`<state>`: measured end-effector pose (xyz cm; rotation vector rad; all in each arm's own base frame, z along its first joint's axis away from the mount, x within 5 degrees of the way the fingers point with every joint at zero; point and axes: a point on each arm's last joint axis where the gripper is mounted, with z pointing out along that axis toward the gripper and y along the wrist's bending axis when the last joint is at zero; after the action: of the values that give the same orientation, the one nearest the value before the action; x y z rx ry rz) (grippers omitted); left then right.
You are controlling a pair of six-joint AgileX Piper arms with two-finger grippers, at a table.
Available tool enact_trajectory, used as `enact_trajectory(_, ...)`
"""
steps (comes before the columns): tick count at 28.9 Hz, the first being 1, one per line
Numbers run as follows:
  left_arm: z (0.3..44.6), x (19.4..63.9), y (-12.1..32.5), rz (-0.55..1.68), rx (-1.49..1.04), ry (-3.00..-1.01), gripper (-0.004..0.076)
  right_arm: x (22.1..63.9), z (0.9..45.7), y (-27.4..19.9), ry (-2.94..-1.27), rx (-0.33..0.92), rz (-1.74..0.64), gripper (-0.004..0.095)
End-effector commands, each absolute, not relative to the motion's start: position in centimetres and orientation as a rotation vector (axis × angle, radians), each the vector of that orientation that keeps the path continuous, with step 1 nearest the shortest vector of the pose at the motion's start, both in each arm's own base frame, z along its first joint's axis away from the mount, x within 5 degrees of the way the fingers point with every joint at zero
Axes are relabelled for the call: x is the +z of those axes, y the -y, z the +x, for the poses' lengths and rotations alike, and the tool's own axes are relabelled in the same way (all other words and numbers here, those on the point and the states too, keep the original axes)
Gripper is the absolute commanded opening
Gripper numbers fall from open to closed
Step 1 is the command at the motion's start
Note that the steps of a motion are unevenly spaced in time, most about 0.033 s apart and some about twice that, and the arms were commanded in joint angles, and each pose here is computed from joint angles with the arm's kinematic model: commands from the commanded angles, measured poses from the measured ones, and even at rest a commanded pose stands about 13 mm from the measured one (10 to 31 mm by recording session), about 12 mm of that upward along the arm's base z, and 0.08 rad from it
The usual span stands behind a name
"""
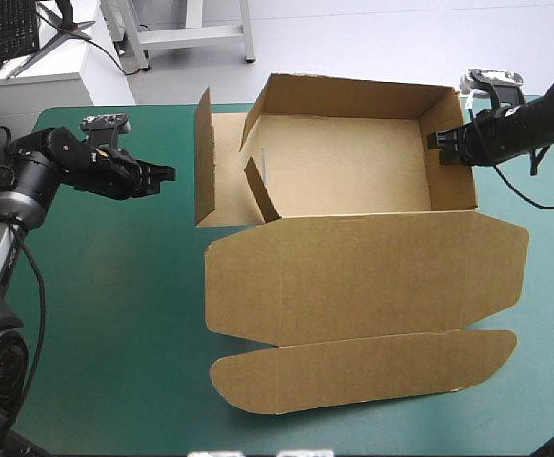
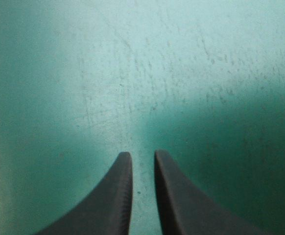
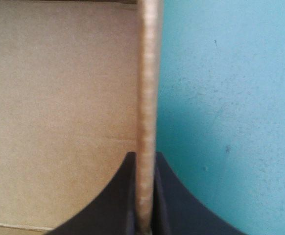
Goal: Fold the box
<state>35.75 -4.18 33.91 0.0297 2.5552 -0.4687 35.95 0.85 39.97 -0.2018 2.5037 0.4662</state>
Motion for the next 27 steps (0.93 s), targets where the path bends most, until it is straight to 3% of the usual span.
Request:
enact_trajectory(1, 35.4, 35.9, 4.4, 0.026, -0.501, -2.47, 0.0282, 43.0, 34.1, -1.2, -2.413, 0.508, -0.217, -0.002)
enact_trajectory(4, 35.5, 35.7, 4.4, 0.024, -0.501, -2.477, 0.0431, 43.3, 33.8, -1.3, -2.403, 0.502, -0.219, -0.002)
enact_trajectory(6, 35.5, 35.7, 4.5, 0.01, -0.52, -2.477, 0.0468, 43.4, 33.7, -1.2, -2.403, 0.497, -0.22, -0.002)
enact_trajectory(11, 35.5, 36.2, 5.4, -0.02, -0.689, -2.437, 0.0469, 43.4, 33.6, -1.1, -2.409, 0.475, -0.212, -0.002)
enact_trajectory(19, 34.9, 38.0, 7.7, 0.097, -1.077, -2.284, 0.0469, 43.4, 33.6, -1.1, -2.409, 0.475, -0.211, -0.002)
enact_trajectory(27, 33.4, 39.0, 9.0, 0.23, -1.351, -2.258, 0.0469, 42.9, 34.2, -1.1, -2.418, 0.48, -0.201, -0.0018)
